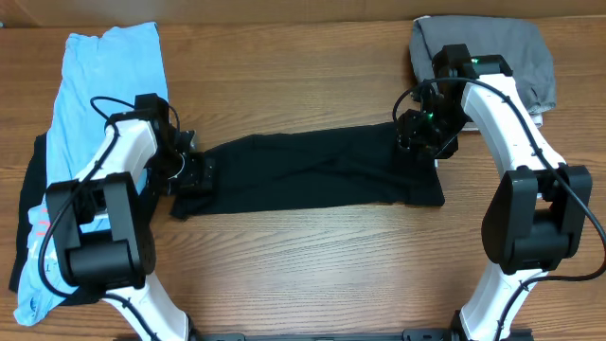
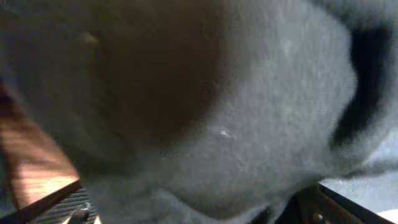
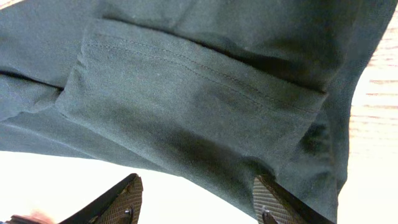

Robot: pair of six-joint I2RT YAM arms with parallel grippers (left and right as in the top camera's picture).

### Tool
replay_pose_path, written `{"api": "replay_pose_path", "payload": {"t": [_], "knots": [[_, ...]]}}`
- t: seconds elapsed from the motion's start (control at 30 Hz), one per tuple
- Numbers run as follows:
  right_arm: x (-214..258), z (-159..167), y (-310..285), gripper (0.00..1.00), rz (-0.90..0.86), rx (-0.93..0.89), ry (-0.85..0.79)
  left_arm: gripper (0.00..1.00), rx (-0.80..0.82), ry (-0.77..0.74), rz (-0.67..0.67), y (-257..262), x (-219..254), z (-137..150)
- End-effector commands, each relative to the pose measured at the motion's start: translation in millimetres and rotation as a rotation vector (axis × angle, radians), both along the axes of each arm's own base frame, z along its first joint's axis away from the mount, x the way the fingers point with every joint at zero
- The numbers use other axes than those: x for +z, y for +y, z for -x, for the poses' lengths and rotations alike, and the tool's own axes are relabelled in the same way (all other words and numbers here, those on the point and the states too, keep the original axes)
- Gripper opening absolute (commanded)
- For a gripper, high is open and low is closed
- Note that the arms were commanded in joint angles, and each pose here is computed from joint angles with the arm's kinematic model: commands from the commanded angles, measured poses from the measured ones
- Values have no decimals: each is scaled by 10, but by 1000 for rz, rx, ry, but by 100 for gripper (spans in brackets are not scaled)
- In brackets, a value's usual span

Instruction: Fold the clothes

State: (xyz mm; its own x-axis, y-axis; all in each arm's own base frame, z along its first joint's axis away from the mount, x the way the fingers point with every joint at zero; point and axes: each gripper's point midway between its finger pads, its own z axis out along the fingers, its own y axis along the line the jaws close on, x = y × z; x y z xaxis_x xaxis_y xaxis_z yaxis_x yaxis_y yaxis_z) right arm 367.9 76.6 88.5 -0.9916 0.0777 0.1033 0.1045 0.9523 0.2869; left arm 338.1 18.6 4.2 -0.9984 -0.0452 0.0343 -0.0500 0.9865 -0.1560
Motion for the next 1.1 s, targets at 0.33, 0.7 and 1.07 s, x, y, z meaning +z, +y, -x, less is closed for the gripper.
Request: {"api": "replay_pose_path", "payload": {"t": [0.33,0.7,1.07], "knots": [[199,-111,202,41,-66,18,-79,4,64,-63,-8,106,34,-228],[203,-164,351,36,-86,-16,-91,4,-108,-121,-95,272,978,-548],[216,-172,361,38,-99,-23,-92,4,-315,-171,-37,-472,1171,-689]]}}
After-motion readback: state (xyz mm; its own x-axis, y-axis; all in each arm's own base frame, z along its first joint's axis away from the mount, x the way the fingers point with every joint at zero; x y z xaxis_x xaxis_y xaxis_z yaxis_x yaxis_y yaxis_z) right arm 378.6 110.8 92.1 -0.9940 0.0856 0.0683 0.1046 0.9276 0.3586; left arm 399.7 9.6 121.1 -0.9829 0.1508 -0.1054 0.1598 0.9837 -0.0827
